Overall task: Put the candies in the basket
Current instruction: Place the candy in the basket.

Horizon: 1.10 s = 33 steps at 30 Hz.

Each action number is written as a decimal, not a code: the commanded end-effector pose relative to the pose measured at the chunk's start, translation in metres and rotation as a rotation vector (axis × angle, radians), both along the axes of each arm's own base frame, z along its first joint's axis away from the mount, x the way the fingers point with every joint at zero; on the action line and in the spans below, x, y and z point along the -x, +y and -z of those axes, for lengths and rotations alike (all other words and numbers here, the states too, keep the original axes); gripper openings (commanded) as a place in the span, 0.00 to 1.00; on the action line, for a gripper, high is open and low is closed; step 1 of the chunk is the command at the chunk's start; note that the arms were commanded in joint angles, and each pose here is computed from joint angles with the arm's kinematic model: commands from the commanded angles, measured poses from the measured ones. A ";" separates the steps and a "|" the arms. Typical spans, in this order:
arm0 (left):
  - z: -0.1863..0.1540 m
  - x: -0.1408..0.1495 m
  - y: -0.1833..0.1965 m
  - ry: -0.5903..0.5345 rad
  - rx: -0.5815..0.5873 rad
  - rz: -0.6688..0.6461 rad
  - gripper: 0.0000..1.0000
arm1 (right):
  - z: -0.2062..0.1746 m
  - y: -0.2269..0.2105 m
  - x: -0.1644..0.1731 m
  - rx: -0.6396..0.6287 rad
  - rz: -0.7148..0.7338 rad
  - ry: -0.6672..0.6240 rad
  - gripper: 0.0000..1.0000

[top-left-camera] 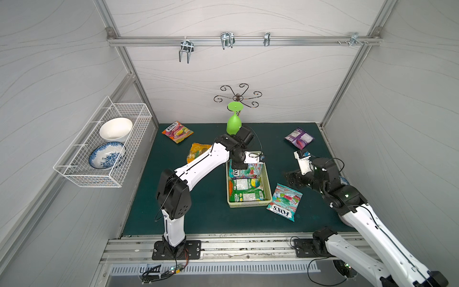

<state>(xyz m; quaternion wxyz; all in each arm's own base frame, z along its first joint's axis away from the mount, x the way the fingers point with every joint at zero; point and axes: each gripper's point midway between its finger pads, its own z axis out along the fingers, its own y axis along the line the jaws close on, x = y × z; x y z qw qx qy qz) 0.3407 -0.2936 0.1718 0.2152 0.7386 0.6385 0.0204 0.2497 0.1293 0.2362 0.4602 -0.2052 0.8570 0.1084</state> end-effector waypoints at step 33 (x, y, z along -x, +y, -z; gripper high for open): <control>0.066 -0.051 -0.016 -0.018 0.093 -0.323 0.10 | 0.001 -0.002 -0.004 -0.013 0.019 -0.012 0.98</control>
